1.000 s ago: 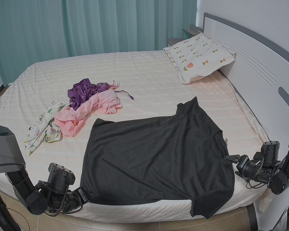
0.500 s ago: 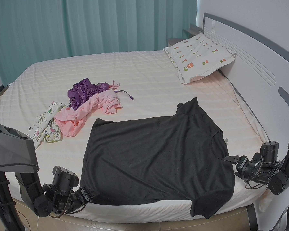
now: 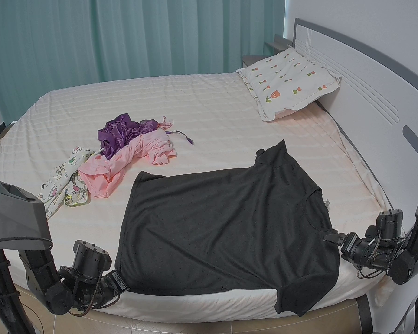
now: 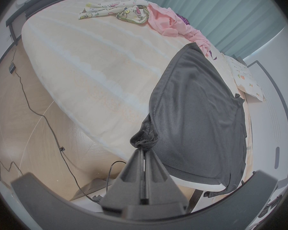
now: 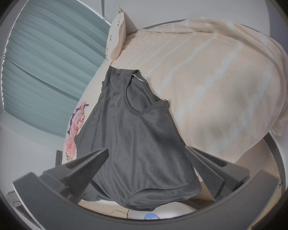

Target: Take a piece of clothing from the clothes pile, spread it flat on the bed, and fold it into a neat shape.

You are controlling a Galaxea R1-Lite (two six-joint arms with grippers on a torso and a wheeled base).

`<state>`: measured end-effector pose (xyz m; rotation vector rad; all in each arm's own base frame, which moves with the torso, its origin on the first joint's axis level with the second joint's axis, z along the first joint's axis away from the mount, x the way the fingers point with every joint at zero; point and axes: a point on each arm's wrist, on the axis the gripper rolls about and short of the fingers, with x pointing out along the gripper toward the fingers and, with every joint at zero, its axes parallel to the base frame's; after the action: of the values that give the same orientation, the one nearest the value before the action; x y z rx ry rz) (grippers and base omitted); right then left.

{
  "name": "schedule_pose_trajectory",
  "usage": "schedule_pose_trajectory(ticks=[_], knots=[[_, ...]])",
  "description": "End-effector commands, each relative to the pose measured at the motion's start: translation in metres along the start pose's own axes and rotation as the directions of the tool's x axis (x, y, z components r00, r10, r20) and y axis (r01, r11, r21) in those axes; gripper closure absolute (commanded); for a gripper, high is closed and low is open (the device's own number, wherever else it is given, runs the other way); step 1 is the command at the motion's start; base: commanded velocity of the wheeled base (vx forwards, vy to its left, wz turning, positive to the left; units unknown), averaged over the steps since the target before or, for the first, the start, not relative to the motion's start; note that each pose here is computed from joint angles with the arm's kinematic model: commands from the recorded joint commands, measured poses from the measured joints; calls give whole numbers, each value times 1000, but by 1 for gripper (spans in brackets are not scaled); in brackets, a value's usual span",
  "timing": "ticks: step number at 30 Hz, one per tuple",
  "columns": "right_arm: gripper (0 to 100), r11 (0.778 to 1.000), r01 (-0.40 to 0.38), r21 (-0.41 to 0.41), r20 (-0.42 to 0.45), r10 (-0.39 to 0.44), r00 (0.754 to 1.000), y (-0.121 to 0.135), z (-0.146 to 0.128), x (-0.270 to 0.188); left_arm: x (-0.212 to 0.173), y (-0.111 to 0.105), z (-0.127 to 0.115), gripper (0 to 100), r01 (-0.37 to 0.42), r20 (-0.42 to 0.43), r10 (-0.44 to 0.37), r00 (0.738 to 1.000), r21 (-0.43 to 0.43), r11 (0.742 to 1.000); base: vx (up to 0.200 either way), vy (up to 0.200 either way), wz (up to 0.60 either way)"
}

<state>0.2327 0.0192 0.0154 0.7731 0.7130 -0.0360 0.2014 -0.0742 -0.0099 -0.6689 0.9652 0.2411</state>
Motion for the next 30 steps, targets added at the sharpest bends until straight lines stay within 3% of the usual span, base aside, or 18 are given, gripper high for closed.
schedule_pose_trajectory(ticks=[1, 6, 12, 30], knots=[[0, 1000, 25, -14, -15, -25, 1000, -6, -3, 0, -14, -2, 1, 100, 25, 36, -25, 999, 6, 1000, 0, 0, 0], [0, 998, 57, -32, -19, -58, 998, -15, -1, 4, -21, -2, -2, 100, 19, 25, -19, 999, 27, 999, 0, 0, 0], [0, 998, 59, -38, -43, -61, 997, -24, 0, 7, -19, 7, -8, 100, -58, -26, 61, 998, 123, 991, 0, 0, 0], [0, 997, 6, -74, -80, -12, 997, -29, -6, 20, -18, 8, -6, 100, -63, -18, 66, 998, 121, 991, 0, 0, 0]])
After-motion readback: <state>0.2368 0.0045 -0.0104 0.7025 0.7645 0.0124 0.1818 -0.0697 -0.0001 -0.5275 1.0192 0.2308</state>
